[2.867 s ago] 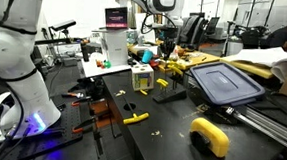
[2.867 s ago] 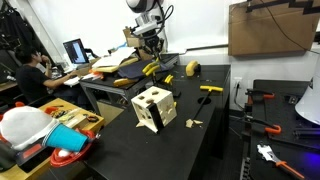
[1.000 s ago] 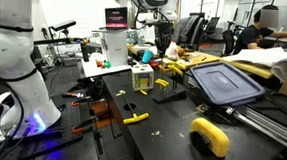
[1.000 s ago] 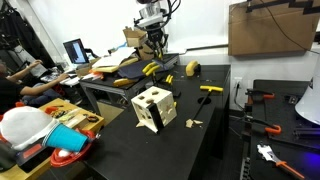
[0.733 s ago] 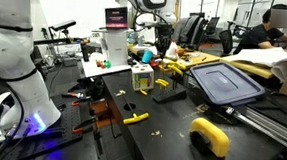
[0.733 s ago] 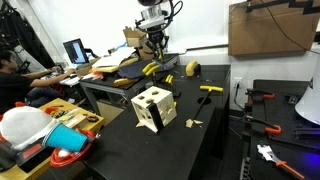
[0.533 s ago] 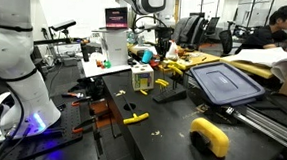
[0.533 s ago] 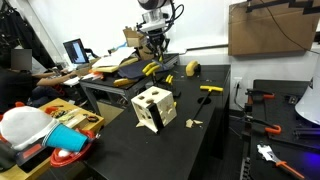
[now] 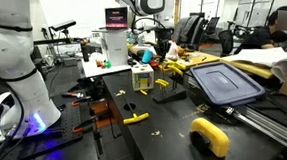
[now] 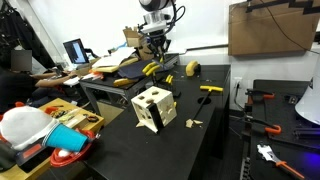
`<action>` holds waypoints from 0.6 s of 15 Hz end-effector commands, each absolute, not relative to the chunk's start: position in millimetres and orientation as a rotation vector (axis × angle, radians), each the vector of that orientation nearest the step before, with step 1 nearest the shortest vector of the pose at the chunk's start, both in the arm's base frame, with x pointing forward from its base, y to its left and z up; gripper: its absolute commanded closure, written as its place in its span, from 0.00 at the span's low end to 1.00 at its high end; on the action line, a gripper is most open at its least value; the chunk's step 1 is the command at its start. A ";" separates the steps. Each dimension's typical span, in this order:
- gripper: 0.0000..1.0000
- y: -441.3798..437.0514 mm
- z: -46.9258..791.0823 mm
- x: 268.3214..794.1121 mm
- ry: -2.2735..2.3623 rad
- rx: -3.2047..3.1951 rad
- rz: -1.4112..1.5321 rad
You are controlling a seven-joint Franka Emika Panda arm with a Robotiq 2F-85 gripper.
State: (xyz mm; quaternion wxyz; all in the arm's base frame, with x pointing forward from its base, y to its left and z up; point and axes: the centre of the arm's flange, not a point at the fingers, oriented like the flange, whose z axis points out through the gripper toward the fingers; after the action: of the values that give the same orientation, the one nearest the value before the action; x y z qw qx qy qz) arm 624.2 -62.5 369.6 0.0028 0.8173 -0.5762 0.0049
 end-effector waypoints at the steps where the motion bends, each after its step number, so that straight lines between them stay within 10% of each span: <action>1: 0.96 -62.1 382.0 608.4 -1.855 2.543 0.049; 9: 0.96 -64.5 380.1 610.5 -1.847 2.536 0.039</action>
State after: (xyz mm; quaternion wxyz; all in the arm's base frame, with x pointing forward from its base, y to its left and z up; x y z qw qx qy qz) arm 622.3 -65.6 375.4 0.0017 0.8161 -0.5778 0.0089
